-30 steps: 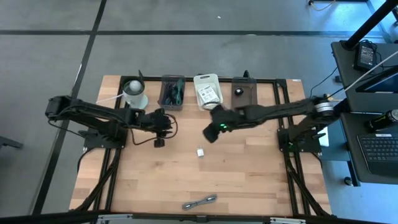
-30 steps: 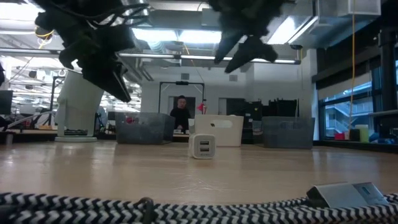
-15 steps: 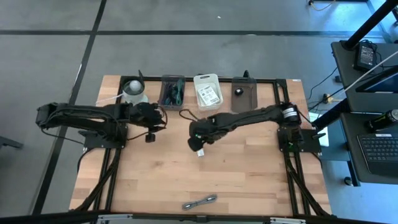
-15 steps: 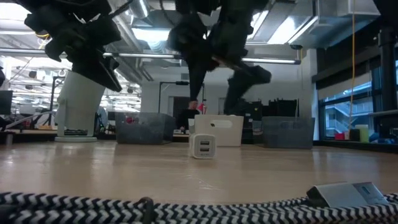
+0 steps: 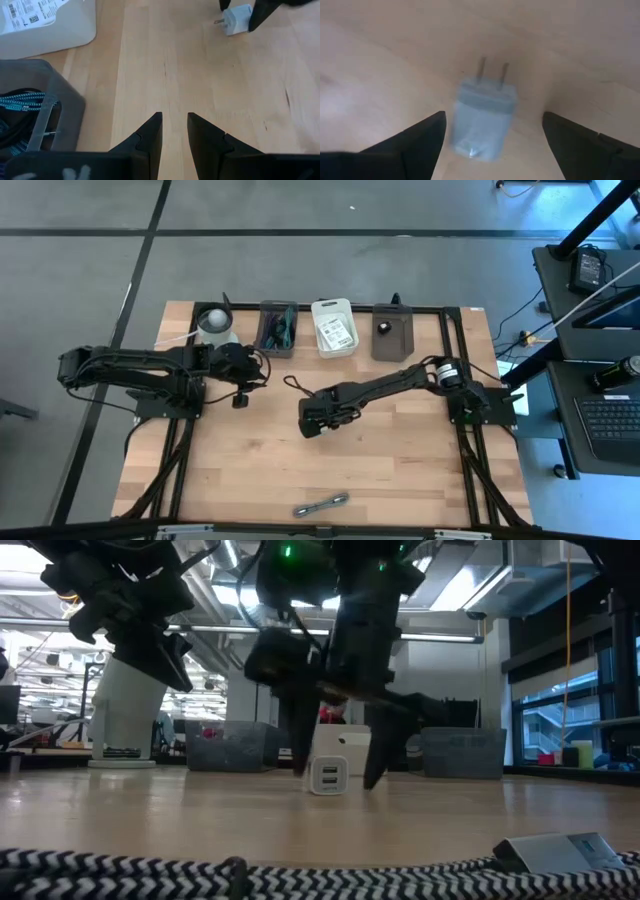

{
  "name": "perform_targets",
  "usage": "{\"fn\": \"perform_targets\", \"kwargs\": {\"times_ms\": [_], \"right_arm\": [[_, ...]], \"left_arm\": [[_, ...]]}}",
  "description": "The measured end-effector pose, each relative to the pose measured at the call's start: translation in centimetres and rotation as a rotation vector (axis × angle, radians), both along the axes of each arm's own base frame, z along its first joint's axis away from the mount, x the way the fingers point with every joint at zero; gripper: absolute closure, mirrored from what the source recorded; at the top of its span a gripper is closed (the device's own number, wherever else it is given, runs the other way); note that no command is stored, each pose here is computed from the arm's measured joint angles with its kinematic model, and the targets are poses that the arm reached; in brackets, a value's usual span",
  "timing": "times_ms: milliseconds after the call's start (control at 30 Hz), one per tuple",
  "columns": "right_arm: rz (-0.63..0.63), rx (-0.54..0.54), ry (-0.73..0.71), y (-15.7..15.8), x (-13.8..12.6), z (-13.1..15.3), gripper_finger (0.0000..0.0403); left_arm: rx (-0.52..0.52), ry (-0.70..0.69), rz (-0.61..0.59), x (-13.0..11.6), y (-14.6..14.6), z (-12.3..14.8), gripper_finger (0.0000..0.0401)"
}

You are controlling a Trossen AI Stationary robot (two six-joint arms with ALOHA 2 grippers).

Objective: Pick and place items into bin
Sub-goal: Put the white charger adapter into the right black bin

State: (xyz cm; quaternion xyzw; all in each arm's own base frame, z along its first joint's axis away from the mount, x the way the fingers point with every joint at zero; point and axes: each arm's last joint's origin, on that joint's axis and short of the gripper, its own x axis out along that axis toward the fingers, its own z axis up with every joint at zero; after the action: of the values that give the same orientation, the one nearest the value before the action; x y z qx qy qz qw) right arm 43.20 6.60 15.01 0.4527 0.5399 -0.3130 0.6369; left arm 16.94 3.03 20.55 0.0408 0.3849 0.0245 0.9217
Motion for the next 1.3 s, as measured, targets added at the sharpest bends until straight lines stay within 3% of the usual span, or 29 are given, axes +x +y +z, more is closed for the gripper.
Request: {"fn": "perform_targets", "kwargs": {"times_ms": [200, 500, 700, 867, 1167, 1300], "right_arm": [[-0.021, -0.008, 0.015, 0.0, 0.2, -0.7, 0.0098], [0.014, -0.021, 0.036, -0.1, -0.1, -0.9, 0.0262], [0.049, -0.030, 0.055, -0.1, -0.5, -0.4, 0.0263], [0.060, -0.056, 0.097, -0.3, -2.1, 2.6, 0.0263], [0.031, -0.414, 0.116, -1.7, -7.5, 10.6, 0.0263], [-0.009, -0.557, 0.071, -3.4, -11.5, 12.7, 0.0263]], "left_arm": [[0.003, 0.005, -0.004, 0.0, 0.0, 0.0, 0.0315], [0.010, 0.012, 0.000, -0.1, 0.0, -0.1, 0.0315], [0.021, 0.014, -0.001, -0.1, 0.0, -0.1, 0.0315], [0.030, 0.020, 0.032, -0.1, 0.1, -0.1, 0.0315], [0.068, 0.019, 0.095, -0.1, 0.3, 0.0, 0.0315], [0.042, 0.009, 0.124, -0.1, 0.3, 0.0, 0.0315]]}}
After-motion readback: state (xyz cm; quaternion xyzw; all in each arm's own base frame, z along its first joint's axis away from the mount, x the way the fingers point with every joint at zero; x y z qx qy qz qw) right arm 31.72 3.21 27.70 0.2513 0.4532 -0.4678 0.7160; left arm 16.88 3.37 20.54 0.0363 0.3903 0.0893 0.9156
